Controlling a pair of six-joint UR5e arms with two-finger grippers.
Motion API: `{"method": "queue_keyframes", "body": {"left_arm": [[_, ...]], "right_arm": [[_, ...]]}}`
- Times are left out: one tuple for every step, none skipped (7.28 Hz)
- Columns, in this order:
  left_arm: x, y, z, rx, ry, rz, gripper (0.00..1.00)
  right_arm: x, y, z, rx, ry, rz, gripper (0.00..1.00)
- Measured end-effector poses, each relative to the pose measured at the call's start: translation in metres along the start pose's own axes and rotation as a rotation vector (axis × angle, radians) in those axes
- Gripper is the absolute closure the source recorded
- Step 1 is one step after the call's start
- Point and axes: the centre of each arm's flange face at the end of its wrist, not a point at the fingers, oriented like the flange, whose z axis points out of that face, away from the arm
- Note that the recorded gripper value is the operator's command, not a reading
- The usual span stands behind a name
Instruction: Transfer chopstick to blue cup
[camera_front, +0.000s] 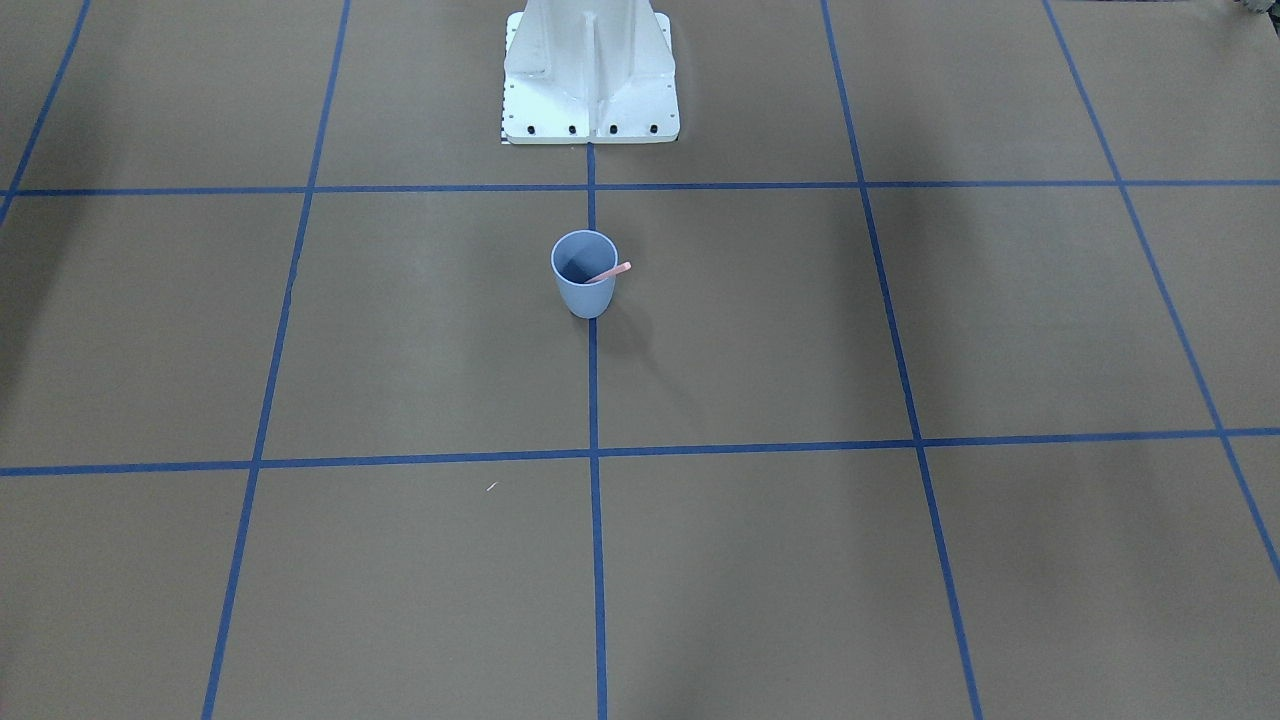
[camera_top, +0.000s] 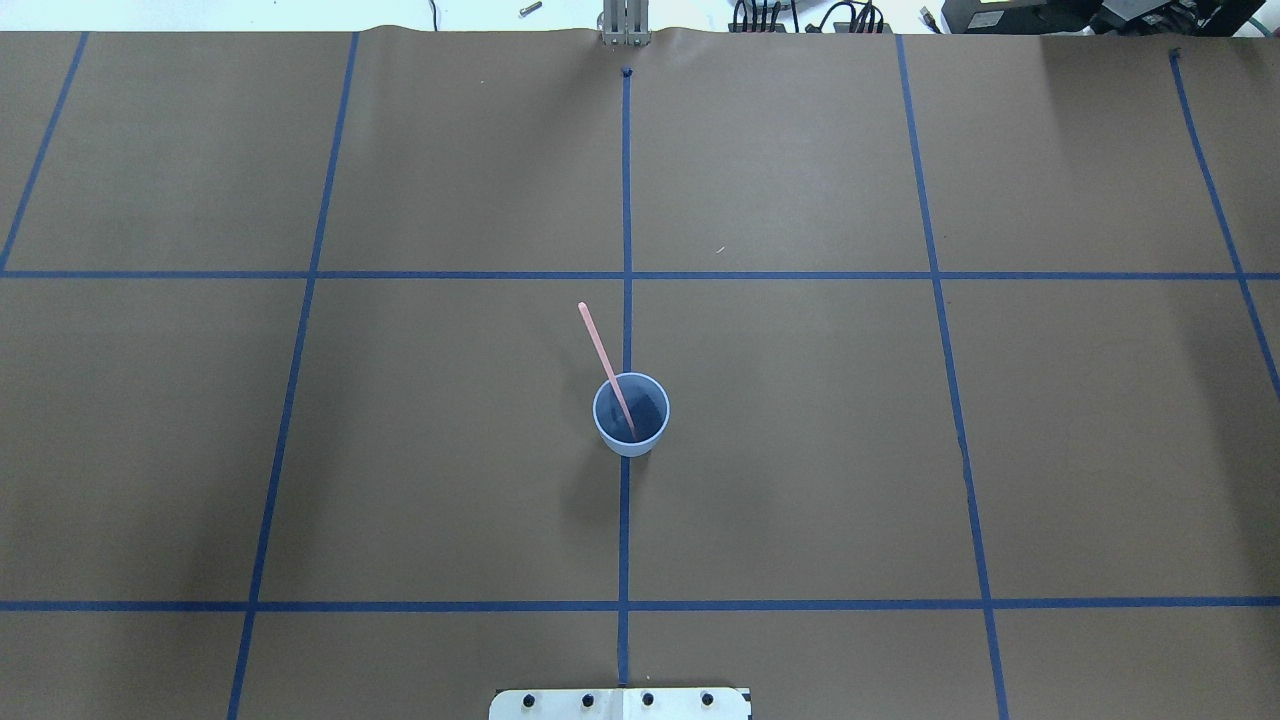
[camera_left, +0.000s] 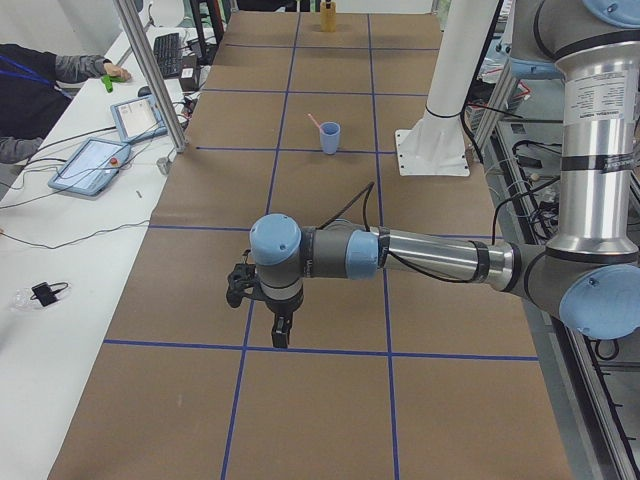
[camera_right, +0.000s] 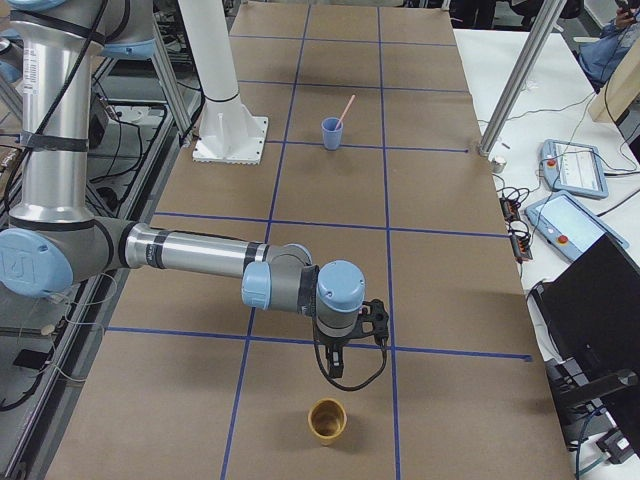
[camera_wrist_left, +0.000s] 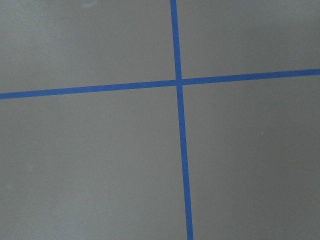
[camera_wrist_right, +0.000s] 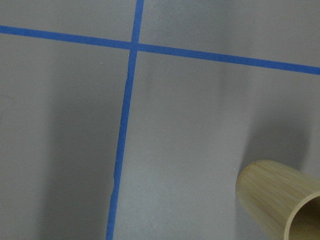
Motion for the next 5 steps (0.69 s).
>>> {"method": "queue_keyframes", "body": {"left_arm": [[0.001, 0.0, -0.002, 0.004, 0.001, 0.003, 0.01], [0.003, 0.0, -0.004, 0.007, 0.002, 0.006, 0.01], [0.005, 0.002, -0.004, 0.008, 0.003, 0.007, 0.01], [0.005, 0.006, -0.005, 0.008, 0.004, 0.007, 0.01], [0.007, 0.012, -0.006, 0.009, 0.003, 0.008, 0.01]], "right_arm": [[0.0, 0.003, 0.0, -0.001, 0.001, 0.0, 0.0], [0.0, 0.008, 0.002, -0.004, -0.001, 0.002, 0.0], [0.0, 0.011, 0.002, -0.006, 0.0, 0.004, 0.0], [-0.001, 0.013, 0.002, -0.005, 0.002, 0.004, 0.0], [-0.002, 0.012, 0.001, -0.004, 0.0, 0.003, 0.0]]}}
